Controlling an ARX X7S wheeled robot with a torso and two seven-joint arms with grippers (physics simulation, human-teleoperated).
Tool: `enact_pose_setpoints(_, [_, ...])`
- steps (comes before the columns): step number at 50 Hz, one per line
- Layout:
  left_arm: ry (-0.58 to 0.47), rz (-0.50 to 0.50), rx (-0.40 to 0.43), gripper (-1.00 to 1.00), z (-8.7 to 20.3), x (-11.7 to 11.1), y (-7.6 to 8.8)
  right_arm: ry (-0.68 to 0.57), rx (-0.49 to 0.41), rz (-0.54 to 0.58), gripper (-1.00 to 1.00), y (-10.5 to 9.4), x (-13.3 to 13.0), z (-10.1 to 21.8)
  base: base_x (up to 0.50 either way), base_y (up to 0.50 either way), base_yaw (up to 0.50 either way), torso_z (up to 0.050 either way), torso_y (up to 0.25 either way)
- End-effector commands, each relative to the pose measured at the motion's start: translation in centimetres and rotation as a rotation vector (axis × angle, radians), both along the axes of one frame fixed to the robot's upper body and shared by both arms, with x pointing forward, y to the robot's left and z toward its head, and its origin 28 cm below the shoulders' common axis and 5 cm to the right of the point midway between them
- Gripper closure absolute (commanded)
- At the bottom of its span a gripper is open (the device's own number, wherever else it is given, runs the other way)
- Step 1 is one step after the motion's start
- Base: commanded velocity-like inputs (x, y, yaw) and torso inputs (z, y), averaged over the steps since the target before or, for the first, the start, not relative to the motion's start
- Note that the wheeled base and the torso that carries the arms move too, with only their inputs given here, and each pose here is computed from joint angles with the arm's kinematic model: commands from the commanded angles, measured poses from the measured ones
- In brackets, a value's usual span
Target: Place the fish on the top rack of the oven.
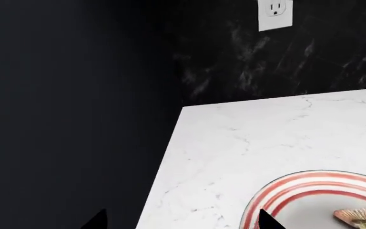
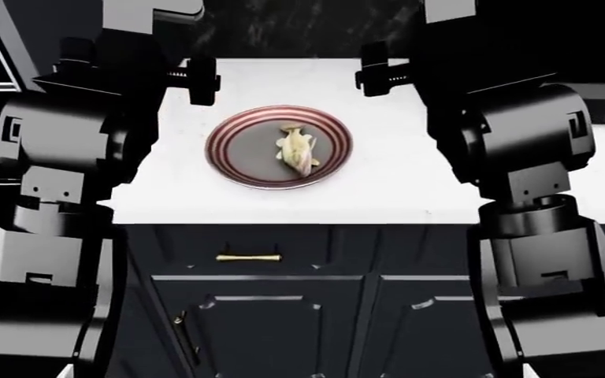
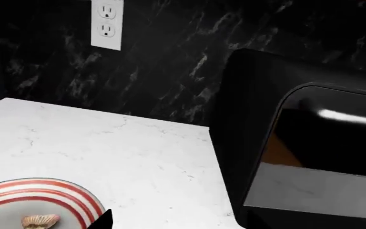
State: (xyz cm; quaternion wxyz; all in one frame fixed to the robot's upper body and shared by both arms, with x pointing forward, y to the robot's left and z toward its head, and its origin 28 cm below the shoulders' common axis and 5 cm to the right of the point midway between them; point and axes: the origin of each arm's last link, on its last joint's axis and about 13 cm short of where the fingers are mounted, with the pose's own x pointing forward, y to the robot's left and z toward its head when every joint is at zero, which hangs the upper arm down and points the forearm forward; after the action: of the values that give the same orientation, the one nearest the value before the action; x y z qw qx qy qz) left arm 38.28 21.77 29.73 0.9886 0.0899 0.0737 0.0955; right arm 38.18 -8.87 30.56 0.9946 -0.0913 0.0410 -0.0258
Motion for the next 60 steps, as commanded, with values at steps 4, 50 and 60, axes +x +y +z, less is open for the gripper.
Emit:
enact_pose_setpoints(4, [-0.003,-0.003,0.004,-1.0,0.1,-0.1,-0.2,0.013,0.008,0.025,-1.0,0.2,-0.1,-0.4,0.34,0.16,0.0,0.0,0.0])
enact_pose_setpoints(50, [-0.001,-0.014,-0.001,-1.0,0.2,-0.1,-1.0,0.166,0.056,0.113,-1.0,1.2,-5.0,-2.1,0.2,0.04,0.0,0.0,0.0])
enact_pose_setpoints(60, [0.001,-0.014,-0.01,-1.0,-0.1,-0.1,-0.8,0.209,0.083,0.17,-1.0,2.8,-7.3,-2.6,0.0,0.0,0.0,0.0,0.0])
